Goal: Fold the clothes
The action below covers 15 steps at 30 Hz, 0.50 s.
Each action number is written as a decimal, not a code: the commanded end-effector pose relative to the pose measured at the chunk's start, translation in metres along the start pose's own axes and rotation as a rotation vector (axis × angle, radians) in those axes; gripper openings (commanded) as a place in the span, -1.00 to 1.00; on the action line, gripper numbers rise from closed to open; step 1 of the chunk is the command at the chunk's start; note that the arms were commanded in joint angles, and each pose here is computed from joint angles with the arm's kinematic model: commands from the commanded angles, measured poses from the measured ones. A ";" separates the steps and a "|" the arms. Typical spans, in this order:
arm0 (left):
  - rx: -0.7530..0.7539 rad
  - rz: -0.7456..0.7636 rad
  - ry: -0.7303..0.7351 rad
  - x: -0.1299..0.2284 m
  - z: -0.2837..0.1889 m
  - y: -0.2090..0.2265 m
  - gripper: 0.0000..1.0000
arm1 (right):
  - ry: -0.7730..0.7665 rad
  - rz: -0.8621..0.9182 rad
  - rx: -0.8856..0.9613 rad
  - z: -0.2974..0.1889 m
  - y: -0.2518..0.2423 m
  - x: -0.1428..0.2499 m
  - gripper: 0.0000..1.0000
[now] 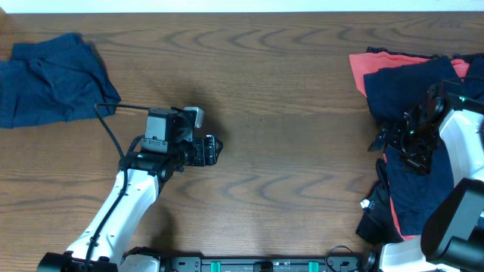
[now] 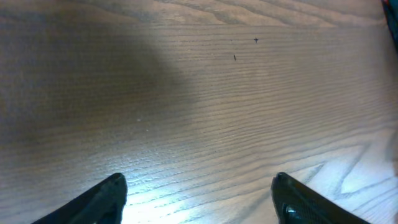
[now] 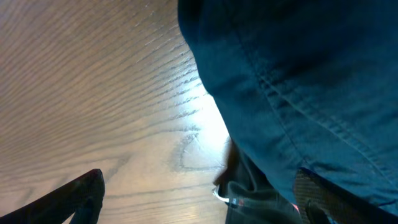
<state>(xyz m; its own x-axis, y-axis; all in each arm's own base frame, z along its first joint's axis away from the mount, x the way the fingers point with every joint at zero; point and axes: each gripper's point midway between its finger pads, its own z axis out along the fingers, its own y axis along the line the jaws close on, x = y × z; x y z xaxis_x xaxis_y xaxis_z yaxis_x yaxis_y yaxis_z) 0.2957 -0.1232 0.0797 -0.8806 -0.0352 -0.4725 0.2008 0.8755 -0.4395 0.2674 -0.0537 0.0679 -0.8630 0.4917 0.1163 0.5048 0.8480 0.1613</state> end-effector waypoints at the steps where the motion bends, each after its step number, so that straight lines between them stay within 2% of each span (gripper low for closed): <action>1: 0.000 0.026 -0.017 -0.009 -0.002 -0.003 0.41 | 0.009 0.052 -0.009 0.004 -0.006 -0.005 0.98; 2: 0.000 0.026 -0.017 -0.009 -0.002 -0.003 0.43 | 0.010 0.059 -0.009 0.005 -0.008 -0.006 0.98; 3: 0.000 0.026 -0.017 -0.009 -0.002 -0.003 0.61 | 0.011 0.072 -0.010 0.005 -0.011 -0.007 0.99; 9: 0.000 0.026 -0.017 -0.009 -0.002 -0.003 0.62 | 0.022 0.138 -0.024 0.007 -0.027 -0.011 0.99; 15: 0.000 0.027 -0.018 -0.009 -0.002 -0.003 0.61 | 0.047 0.152 -0.040 0.013 -0.029 -0.011 0.80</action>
<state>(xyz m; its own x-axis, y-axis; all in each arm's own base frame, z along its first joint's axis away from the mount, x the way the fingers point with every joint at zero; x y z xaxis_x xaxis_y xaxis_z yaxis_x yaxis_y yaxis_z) 0.2958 -0.1232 0.0797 -0.8783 -0.0262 -0.4773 0.2100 0.8758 -0.4346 0.2601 -0.0829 0.0521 -0.7793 0.6028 0.1714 0.6258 0.7630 0.1620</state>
